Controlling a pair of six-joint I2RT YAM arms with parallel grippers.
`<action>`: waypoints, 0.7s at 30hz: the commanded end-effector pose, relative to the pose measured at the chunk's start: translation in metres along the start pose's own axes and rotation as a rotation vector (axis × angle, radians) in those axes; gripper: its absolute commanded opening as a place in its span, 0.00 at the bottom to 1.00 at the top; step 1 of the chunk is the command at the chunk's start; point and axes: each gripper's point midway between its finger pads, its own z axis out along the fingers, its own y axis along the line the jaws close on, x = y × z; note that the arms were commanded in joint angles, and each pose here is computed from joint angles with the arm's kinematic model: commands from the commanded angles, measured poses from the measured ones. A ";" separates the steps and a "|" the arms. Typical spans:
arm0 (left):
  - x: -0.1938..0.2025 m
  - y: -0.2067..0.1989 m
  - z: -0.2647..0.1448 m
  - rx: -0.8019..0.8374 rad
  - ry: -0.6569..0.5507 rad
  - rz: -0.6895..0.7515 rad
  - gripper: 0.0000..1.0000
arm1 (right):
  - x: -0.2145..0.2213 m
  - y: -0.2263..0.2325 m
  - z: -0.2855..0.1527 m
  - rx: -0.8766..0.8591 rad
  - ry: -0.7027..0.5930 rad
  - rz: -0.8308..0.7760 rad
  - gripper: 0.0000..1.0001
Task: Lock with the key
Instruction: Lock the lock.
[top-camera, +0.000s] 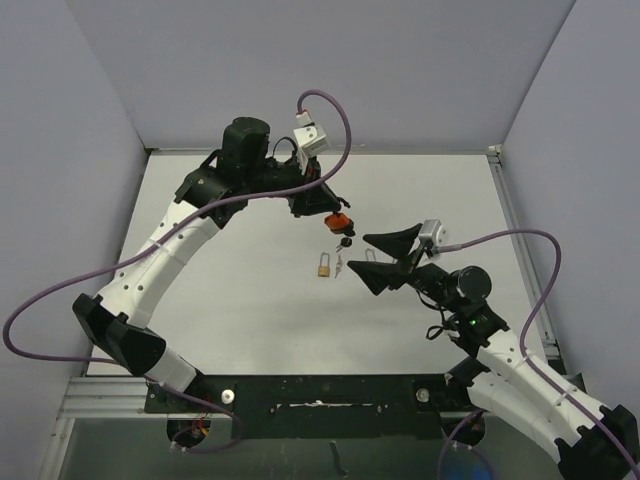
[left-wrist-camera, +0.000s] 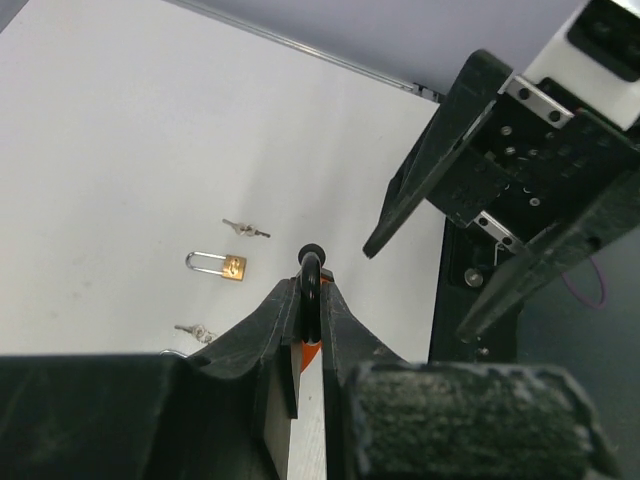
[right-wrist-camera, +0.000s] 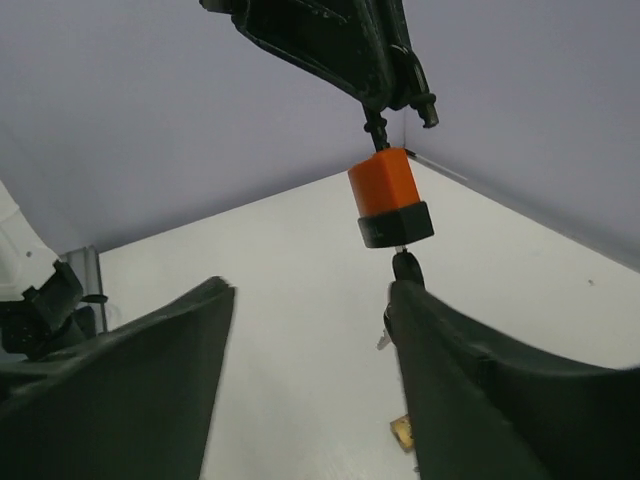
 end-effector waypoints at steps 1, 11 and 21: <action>-0.028 -0.011 -0.002 0.006 -0.033 0.099 0.00 | -0.033 0.002 0.000 0.012 -0.071 -0.079 0.78; -0.027 -0.033 0.006 0.022 0.019 0.158 0.00 | -0.041 -0.009 0.016 0.015 -0.001 -0.210 0.98; -0.032 -0.042 0.006 0.036 0.007 0.169 0.00 | -0.032 -0.022 0.029 0.035 0.030 -0.225 1.00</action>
